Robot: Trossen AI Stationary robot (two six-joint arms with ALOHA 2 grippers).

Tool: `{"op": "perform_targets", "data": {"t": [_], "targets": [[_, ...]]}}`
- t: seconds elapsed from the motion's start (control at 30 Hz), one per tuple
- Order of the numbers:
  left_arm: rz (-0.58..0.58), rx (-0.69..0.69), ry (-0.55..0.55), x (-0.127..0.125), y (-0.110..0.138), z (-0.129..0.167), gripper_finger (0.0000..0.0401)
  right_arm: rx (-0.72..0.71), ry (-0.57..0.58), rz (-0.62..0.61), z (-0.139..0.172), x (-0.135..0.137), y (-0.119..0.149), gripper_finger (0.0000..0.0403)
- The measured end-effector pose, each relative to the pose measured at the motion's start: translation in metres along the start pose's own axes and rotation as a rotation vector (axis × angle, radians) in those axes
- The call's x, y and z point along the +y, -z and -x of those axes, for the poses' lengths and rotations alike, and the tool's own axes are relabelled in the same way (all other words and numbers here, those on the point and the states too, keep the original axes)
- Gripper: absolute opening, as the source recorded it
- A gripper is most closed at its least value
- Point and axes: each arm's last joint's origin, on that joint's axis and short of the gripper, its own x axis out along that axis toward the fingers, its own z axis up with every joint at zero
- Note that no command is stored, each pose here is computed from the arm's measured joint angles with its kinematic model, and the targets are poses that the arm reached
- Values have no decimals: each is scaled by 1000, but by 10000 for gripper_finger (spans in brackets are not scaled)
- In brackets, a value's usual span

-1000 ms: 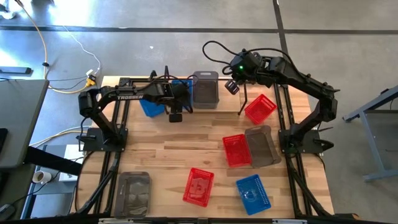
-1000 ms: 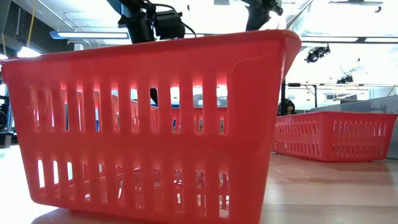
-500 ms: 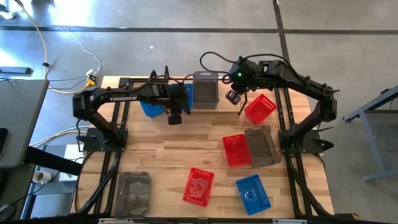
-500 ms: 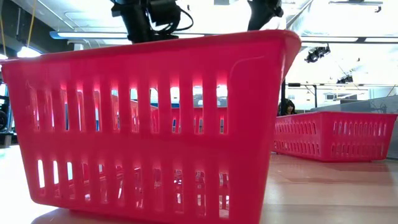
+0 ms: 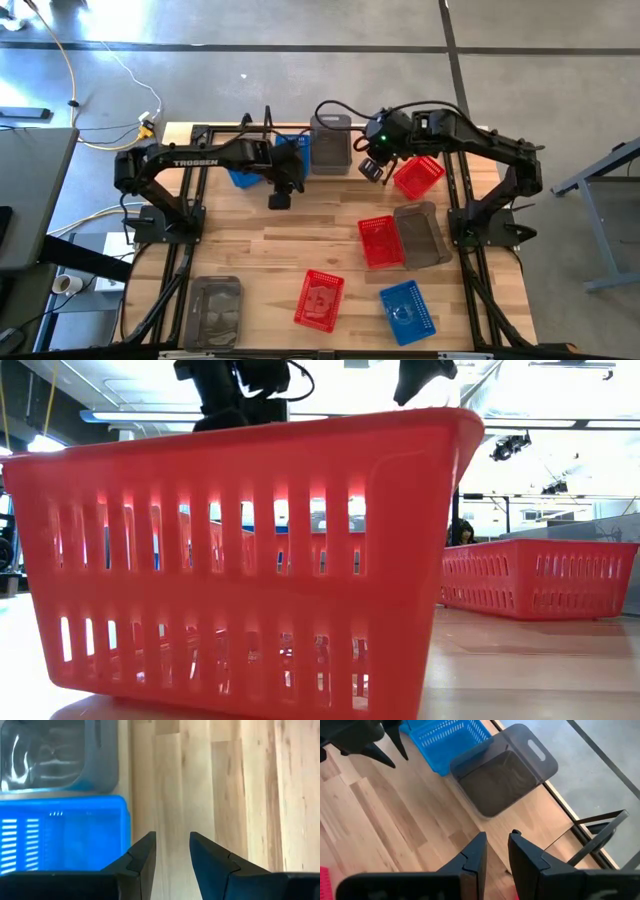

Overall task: Stack baskets on shelf by color
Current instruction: Put the middle left blue bin on the shelf

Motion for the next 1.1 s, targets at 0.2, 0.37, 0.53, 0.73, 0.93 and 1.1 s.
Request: {"op": "perform_targets", "data": {"t": [0.2, 0.37, 0.53, 0.73, 0.93, 1.1], "targets": [[-6, 17, -14, -2, -5, -17, 108, -8, 10, 14, 1, 4, 1, 67], [0, 67, -42, 1, -4, -31, 108, -4, 17, 16, 1, 4, 2, 67], [5, 94, -80, 4, -4, -40, 108, 5, 21, 19, 1, 3, 3, 67], [24, 103, -102, 11, -2, -45, 108, 14, 24, 28, 1, 3, 4, 67], [49, 87, -134, 21, -2, -46, 108, 15, 32, 31, 1, 3, 4, 67], [75, 106, -118, 19, 1, -42, 108, 36, 27, 31, 2, 2, 6, 67]]}}
